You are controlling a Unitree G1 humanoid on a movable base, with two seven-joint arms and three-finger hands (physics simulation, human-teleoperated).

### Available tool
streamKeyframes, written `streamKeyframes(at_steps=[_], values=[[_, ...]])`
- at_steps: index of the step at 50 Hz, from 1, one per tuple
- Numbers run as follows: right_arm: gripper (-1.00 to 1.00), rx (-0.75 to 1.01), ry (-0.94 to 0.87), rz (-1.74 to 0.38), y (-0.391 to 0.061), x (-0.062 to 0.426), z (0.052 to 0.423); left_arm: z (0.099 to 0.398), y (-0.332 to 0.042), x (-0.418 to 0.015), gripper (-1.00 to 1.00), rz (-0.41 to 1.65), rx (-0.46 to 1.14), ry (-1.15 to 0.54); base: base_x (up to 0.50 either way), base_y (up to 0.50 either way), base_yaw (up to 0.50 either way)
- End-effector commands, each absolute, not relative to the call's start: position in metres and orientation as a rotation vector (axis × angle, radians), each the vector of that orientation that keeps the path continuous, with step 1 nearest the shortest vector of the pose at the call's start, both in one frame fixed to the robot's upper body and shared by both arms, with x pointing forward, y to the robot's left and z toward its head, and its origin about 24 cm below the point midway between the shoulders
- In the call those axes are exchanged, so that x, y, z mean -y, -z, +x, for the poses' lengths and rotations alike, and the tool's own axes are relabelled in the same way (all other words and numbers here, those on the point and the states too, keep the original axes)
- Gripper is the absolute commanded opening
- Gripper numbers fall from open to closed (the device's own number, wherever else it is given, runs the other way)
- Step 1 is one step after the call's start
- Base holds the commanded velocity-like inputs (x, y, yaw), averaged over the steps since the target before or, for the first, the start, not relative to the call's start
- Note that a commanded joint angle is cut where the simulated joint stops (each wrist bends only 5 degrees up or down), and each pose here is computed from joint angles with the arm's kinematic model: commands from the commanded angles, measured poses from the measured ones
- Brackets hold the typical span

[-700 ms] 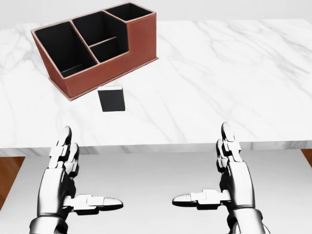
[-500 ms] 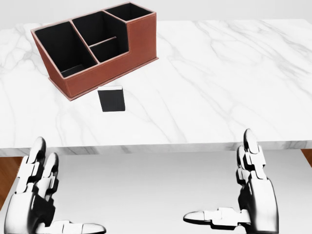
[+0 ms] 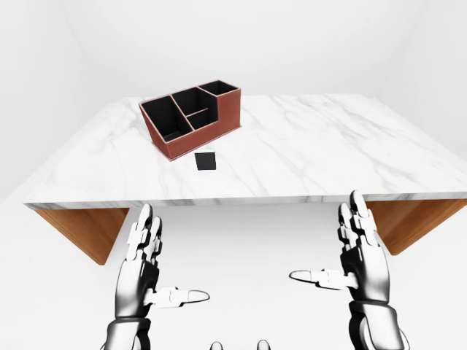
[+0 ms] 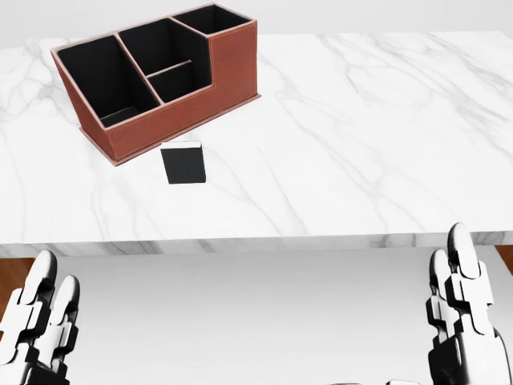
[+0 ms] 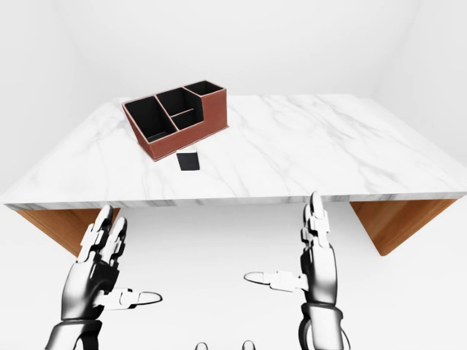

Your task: Pick up the book and place it in the left compartment of the caddy.

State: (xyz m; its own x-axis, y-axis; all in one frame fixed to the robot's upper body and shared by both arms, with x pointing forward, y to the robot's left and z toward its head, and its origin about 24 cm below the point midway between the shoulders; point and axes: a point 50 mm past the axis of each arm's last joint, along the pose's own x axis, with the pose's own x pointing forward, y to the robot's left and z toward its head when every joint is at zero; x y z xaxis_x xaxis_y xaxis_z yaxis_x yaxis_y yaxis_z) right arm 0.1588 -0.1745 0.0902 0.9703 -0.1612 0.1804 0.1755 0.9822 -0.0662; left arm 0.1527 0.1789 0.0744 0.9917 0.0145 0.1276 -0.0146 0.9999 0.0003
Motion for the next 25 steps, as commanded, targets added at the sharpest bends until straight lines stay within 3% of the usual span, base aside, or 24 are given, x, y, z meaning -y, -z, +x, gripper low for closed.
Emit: streamKeyframes(at_steps=[1, 4, 25], values=[[1.0, 0.19, 0.186, -0.089, -0.0945, 0.1751, 0.1535, 0.1475, -0.0746, -0.1779, 1.0, 0.015, 0.115, -0.016, 0.0, 0.0, 0.0], [1.0, 0.189, 0.19, -0.099, -0.094, 0.1746, 0.1545, 0.1481, -0.0738, -0.1802, 1.0, 0.029, 0.111, -0.046, 0.1, 0.0, 0.0], [1.0, 0.16, 0.207, -0.105, -0.0921, 0.1747, 0.1578, 0.1439, -0.0712, -0.1718, 1.0, 0.056, 0.083, -0.039, 0.5, 0.15, 0.0]])
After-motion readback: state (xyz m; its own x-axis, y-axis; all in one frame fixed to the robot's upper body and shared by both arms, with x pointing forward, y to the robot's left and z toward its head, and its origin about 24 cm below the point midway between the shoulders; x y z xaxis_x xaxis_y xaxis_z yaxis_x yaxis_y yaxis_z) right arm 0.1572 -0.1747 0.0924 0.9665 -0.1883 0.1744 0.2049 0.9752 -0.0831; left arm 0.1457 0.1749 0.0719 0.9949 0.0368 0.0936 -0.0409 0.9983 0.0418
